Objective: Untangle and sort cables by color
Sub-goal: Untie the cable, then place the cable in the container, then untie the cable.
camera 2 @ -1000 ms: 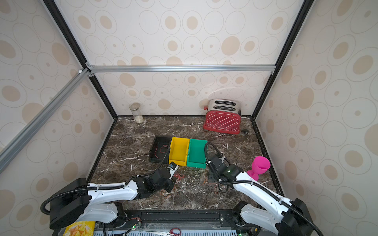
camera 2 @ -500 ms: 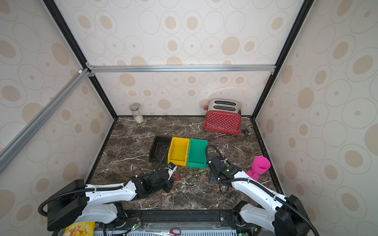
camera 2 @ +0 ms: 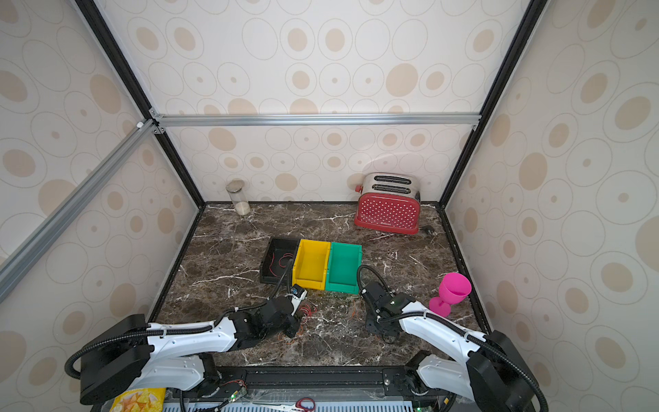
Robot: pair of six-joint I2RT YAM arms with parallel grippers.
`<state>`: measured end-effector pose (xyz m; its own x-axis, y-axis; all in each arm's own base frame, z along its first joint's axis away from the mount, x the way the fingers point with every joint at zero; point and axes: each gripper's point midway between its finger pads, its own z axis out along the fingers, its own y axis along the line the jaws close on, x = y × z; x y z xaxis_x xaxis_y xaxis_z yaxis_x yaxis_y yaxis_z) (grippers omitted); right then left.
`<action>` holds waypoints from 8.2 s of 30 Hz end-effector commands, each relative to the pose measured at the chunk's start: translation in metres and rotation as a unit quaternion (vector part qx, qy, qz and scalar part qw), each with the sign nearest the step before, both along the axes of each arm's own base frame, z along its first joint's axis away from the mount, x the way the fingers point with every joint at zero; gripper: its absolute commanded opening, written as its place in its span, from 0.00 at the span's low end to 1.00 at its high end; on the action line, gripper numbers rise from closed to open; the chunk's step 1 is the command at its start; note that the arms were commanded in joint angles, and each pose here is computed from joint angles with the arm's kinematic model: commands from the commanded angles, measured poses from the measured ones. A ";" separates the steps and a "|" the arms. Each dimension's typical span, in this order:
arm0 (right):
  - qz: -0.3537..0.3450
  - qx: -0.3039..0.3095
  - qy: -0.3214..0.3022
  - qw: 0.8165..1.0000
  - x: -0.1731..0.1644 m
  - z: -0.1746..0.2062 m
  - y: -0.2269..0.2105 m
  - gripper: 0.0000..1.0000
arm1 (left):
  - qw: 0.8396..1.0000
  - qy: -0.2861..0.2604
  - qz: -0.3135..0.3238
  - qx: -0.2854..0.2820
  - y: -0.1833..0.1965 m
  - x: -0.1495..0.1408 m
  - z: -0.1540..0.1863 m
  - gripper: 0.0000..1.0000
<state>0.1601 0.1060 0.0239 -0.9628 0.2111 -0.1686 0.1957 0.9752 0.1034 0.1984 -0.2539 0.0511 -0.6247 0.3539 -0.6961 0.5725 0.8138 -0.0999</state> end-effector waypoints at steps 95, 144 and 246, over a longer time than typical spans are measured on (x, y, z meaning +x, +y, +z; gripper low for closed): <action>0.023 0.006 -0.244 0.969 0.209 0.117 0.033 0.00 | 0.999 0.026 0.037 -0.025 0.012 0.006 -0.013 0.16; 0.076 0.007 -0.147 0.986 0.211 0.056 0.080 0.08 | 0.999 0.031 0.026 -0.022 0.006 0.007 -0.018 0.16; 0.207 -0.029 -0.079 0.975 0.031 0.036 0.104 0.00 | 0.969 0.084 0.219 -0.078 0.089 0.017 -0.027 0.10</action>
<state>0.1930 0.2381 0.0548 -0.9299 -0.1699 -0.3264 -0.2295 0.9611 0.1536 0.2130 -0.1831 0.0289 -0.7978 -0.0264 -0.6024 0.2207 0.9170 -0.3324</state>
